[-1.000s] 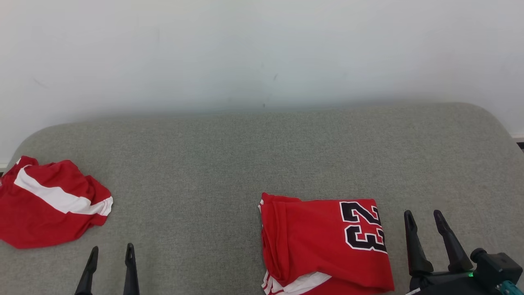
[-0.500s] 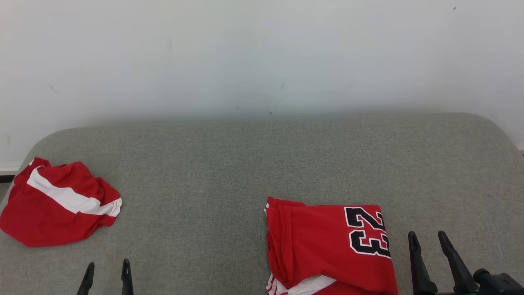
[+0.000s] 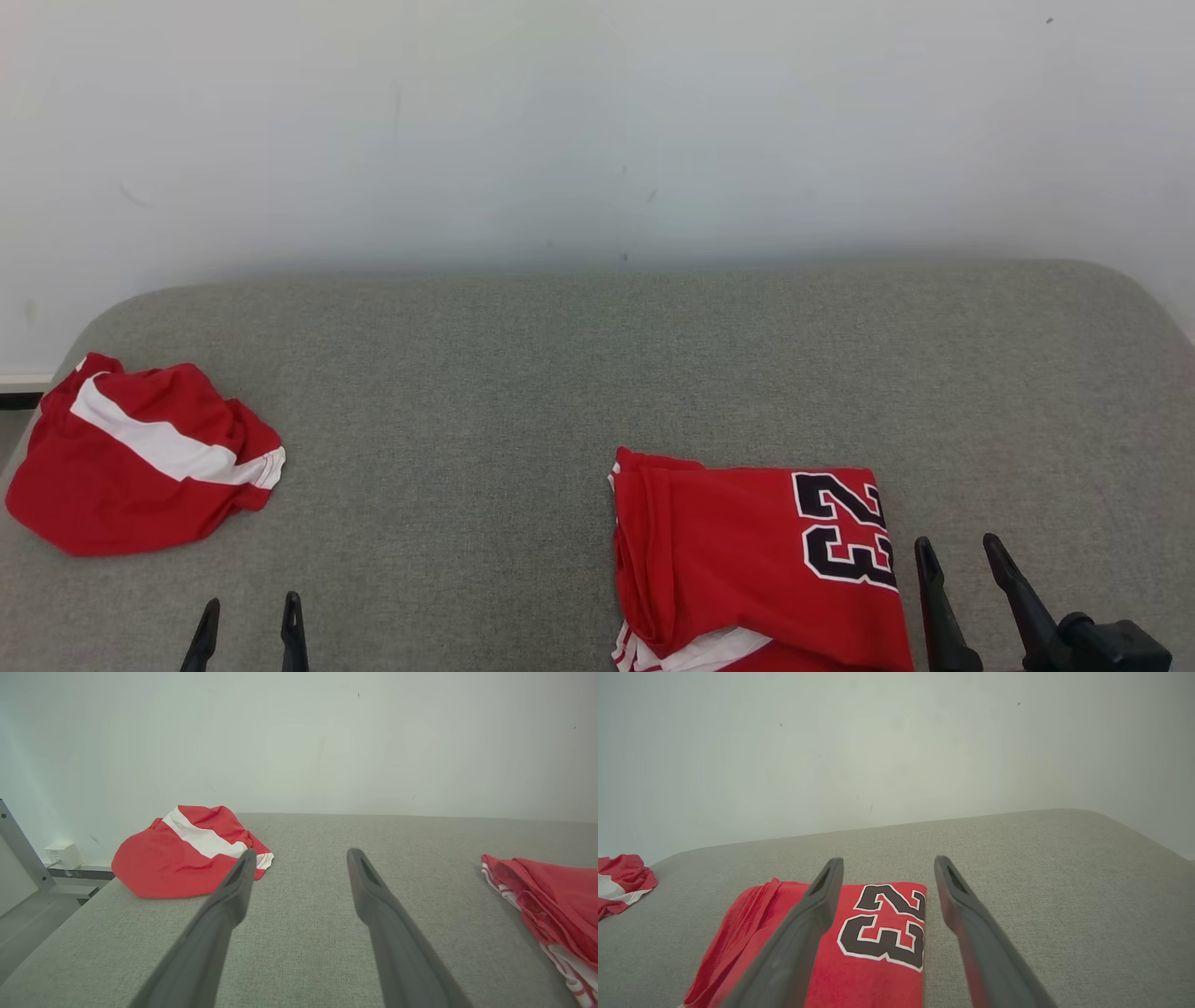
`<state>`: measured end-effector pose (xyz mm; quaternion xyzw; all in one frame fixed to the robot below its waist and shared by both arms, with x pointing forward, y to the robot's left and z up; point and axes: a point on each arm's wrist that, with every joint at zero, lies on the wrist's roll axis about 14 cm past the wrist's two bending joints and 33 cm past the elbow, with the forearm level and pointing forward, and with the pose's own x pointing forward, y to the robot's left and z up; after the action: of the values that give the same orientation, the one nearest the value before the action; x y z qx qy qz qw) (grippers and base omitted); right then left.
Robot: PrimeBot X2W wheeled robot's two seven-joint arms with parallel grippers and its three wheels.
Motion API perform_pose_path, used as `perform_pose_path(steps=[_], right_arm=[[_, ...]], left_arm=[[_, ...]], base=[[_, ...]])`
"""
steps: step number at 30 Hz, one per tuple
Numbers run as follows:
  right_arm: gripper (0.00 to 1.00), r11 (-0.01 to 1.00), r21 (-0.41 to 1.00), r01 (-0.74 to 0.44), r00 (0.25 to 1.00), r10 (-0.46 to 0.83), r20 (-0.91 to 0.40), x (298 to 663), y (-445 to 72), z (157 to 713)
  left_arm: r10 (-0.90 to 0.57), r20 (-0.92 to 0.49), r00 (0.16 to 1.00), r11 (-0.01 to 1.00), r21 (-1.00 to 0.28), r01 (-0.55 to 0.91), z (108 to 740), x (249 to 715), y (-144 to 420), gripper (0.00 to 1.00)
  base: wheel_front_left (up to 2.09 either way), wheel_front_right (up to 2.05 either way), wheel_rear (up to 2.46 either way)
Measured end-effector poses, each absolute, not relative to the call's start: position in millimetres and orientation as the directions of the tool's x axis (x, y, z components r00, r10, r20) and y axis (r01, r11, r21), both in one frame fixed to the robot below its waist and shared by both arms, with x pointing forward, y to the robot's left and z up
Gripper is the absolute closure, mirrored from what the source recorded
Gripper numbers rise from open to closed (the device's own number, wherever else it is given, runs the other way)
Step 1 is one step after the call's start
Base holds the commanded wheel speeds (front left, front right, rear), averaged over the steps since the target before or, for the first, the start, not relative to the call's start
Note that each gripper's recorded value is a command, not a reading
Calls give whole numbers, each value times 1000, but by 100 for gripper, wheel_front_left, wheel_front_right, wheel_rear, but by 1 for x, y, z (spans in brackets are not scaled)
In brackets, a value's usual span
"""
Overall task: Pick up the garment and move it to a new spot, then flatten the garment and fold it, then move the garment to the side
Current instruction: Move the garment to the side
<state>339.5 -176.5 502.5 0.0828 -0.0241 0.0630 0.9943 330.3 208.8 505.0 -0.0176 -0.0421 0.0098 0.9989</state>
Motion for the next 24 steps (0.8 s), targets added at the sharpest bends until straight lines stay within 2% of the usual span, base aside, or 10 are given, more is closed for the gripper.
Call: perform_pose_path(steps=[12, 24], right_arm=[[0, 978, 163, -133, 991, 130, 28, 341, -173, 495], [0, 981, 145, -131, 984, 146, -102, 376, -177, 475]], left_arm=[[20, 76, 997, 999, -31, -17, 503, 331, 208, 0], [10, 53, 999, 999, -34, -8, 496, 334, 205, 0]], base=[[0, 0, 0], [0, 0, 0]])
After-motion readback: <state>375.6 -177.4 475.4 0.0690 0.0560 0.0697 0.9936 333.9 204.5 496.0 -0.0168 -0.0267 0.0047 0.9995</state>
